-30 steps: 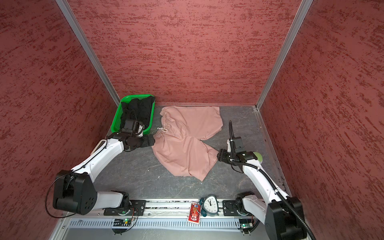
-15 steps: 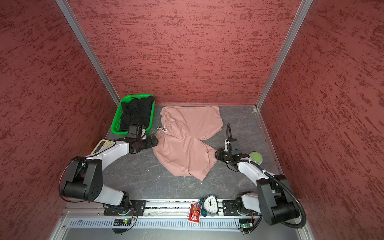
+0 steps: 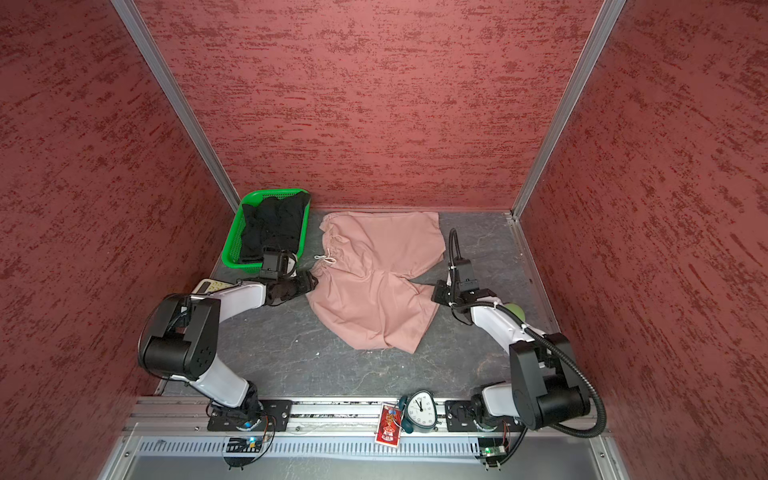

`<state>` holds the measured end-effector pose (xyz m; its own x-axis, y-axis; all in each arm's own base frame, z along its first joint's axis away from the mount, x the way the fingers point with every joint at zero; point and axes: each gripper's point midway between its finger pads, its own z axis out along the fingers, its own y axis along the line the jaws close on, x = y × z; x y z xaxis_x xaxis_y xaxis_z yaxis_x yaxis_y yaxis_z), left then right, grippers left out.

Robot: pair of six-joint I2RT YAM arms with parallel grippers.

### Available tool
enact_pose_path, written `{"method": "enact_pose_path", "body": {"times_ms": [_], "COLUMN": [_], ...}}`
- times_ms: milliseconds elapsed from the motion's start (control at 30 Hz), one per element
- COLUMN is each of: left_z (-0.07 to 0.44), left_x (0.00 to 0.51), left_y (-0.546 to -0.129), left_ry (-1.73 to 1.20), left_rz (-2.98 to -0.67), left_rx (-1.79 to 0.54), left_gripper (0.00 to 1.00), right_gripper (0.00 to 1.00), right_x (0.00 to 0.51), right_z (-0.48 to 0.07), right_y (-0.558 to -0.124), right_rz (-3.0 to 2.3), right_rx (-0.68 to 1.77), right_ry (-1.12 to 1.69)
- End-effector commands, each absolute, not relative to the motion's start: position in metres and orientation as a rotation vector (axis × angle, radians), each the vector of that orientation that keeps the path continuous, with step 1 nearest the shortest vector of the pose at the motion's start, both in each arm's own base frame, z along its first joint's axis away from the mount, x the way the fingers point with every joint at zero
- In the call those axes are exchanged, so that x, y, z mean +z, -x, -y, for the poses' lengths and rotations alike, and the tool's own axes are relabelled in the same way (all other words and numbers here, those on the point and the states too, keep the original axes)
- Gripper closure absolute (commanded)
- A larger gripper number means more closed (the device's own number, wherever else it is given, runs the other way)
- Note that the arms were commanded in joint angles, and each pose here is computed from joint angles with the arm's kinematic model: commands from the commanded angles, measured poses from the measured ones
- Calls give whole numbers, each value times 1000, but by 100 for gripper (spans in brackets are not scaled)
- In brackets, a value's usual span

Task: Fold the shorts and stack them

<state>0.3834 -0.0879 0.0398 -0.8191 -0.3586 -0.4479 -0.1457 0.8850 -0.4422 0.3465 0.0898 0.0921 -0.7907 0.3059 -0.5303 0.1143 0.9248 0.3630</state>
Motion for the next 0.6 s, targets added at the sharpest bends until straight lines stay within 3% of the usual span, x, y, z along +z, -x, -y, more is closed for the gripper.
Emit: {"method": "enact_pose_path", "body": {"times_ms": [0,100,333,467,567], "left_z": [92,92,89,93,94], "left_x": [43,41,58,63,64], "left_y": [-394,-392,-380,-366,-356], "left_ry": [357,357,315,288,282], "left_rz": [-2491,-2501,-2516,-2535,-2541], "left_rx": [-572,-561,-493,-463,-435], "left_gripper": [73,99,100,100,100], "right_gripper": [100,100,100,100,87], "right_x": [111,129,164,133,107], "right_z": [-77,-78,-79,-79,-78], "right_y": [-351,-353,-382,-415,-428], "right_rz": [-2481,-2494,-2488,-2580,-2648], "right_rx": [284,279,221,203,212], "right_ry": [-239,-212,-129,-116,-118]}}
